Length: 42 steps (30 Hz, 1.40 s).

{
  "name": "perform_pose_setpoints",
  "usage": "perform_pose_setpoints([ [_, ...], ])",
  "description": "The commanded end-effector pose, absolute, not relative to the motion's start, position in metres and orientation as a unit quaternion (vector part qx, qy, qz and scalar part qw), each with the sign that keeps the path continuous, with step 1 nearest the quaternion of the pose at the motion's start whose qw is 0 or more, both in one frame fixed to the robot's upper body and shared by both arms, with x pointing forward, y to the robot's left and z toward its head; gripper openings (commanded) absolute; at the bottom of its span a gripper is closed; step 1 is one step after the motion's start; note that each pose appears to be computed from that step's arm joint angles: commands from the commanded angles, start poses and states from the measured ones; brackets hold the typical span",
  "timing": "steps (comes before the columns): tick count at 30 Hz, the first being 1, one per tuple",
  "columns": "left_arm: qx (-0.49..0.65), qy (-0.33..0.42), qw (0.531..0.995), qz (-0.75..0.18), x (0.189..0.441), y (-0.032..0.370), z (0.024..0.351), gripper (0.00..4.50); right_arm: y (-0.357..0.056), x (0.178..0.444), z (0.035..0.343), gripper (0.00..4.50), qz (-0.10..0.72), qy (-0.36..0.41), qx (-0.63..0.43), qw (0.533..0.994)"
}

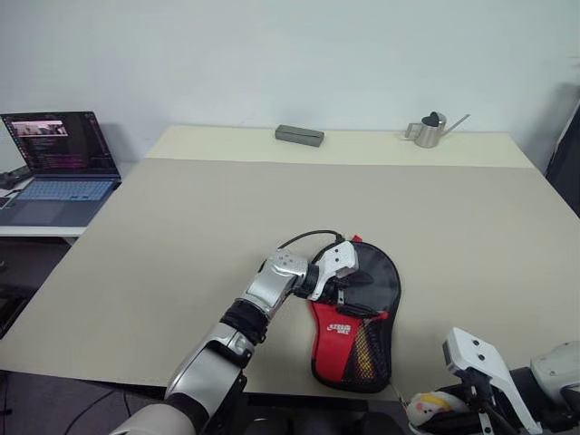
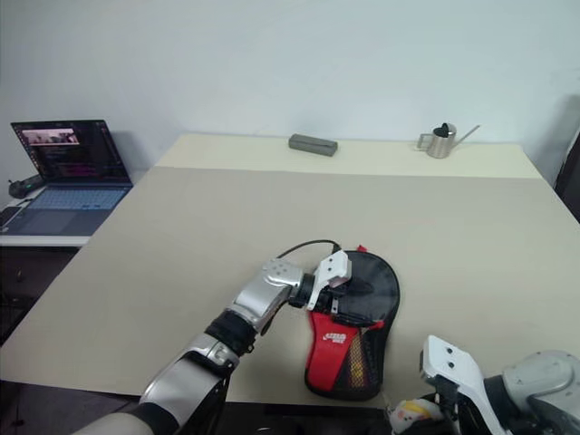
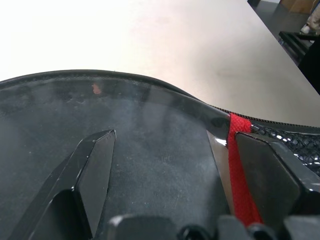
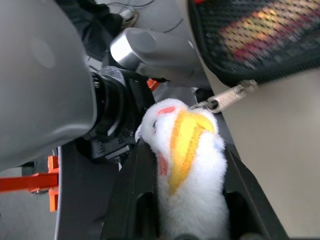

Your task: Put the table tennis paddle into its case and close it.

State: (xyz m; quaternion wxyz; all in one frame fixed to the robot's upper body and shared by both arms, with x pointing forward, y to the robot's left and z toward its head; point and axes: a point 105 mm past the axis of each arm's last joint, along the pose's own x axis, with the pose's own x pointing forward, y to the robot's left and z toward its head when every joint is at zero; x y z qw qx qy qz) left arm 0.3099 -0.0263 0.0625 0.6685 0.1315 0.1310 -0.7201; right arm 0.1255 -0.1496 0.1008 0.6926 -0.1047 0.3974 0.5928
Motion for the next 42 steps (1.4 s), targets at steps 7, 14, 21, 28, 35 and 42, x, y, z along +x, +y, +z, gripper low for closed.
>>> perform_pose_setpoints([
  [7, 0.129, 0.256, 0.642, -0.711, 0.287, -0.014, 0.005, 4.15, -0.113, 0.098, 0.101, 0.69, 0.673, 0.372, -0.073, 0.635],
  [14, 0.129, 0.256, 0.646, -0.707, 0.288, -0.013, 0.005, 4.15, -0.111, 0.107, 0.099, 0.69, 0.663, 0.363, -0.080, 0.650],
  [21, 0.129, 0.253, 0.650, -0.705, 0.291, -0.016, 0.006, 4.15, -0.116, 0.122, 0.101, 2.26, 0.638, 0.355, -0.095, 0.677],
  [28, 0.130, 0.249, 0.652, -0.704, 0.294, -0.020, 0.007, 4.15, -0.118, 0.138, 0.115, 3.57, 0.623, 0.319, -0.101, 0.707],
  [35, 0.126, 0.236, 0.656, -0.706, 0.298, -0.027, 0.013, 4.15, -0.128, 0.164, 0.141, 3.57, 0.603, 0.275, -0.105, 0.741],
  [42, 0.122, 0.189, 0.655, -0.721, 0.299, -0.033, 0.037, 4.15, -0.152, 0.235, 0.161, 3.57, 0.506, 0.192, -0.120, 0.832],
])
